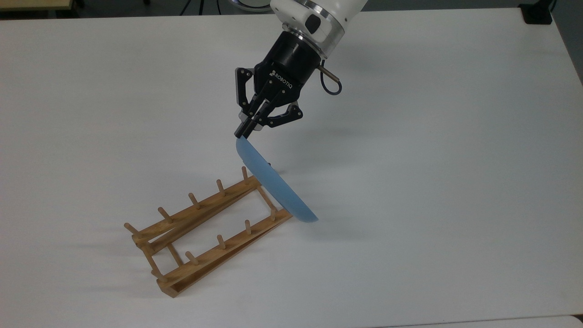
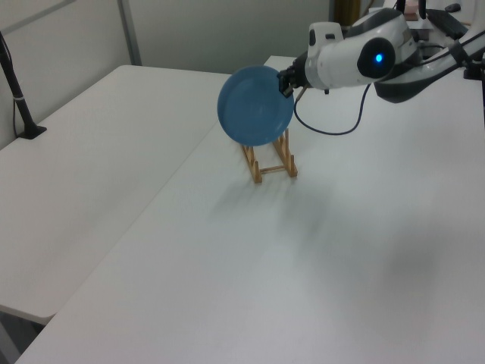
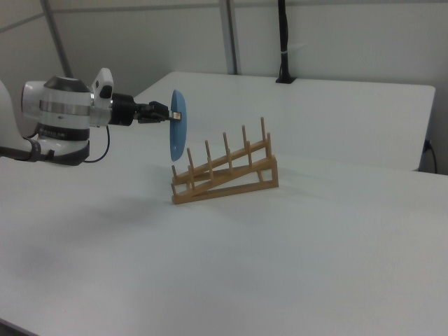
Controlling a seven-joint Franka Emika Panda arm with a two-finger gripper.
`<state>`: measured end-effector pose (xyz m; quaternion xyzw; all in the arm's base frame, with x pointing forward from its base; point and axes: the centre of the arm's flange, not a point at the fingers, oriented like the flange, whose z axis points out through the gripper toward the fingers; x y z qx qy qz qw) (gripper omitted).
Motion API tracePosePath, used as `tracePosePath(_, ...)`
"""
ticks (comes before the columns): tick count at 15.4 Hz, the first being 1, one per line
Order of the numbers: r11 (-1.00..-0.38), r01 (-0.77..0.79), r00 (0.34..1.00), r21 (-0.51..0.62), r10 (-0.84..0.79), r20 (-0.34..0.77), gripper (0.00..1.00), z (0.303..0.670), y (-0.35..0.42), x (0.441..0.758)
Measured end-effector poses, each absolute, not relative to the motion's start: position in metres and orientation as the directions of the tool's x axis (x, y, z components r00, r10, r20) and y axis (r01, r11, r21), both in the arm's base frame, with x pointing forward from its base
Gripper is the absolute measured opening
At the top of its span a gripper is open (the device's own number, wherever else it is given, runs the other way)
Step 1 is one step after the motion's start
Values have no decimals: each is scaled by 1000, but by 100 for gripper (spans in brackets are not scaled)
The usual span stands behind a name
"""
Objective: Place plate in plate rack
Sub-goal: 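Carry the upright plate over the wooden rack between pegs, then lower the plate edge-down into a slot of the rack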
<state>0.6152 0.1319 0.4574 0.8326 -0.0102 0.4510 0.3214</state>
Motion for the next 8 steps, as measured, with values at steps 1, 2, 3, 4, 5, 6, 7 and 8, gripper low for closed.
tracePosePath(1, -790, -297, 597, 536, 284, 750, 5, 452, 133, 613)
tracePosePath(2, -788, -290, 603, 544, 291, 743, 5, 447, 133, 611)
tracePosePath(3, -786, -285, 607, 549, 295, 738, 5, 443, 133, 610)
tracePosePath(4, -784, -279, 610, 555, 302, 733, 5, 440, 134, 608)
tracePosePath(5, -777, -275, 612, 567, 313, 726, 5, 437, 134, 607)
tracePosePath(6, -766, -278, 615, 579, 322, 720, 5, 435, 135, 606)
tracePosePath(7, -759, -281, 617, 588, 326, 716, 5, 433, 135, 605)
tracePosePath(8, -756, -282, 617, 591, 328, 715, 5, 433, 135, 605)
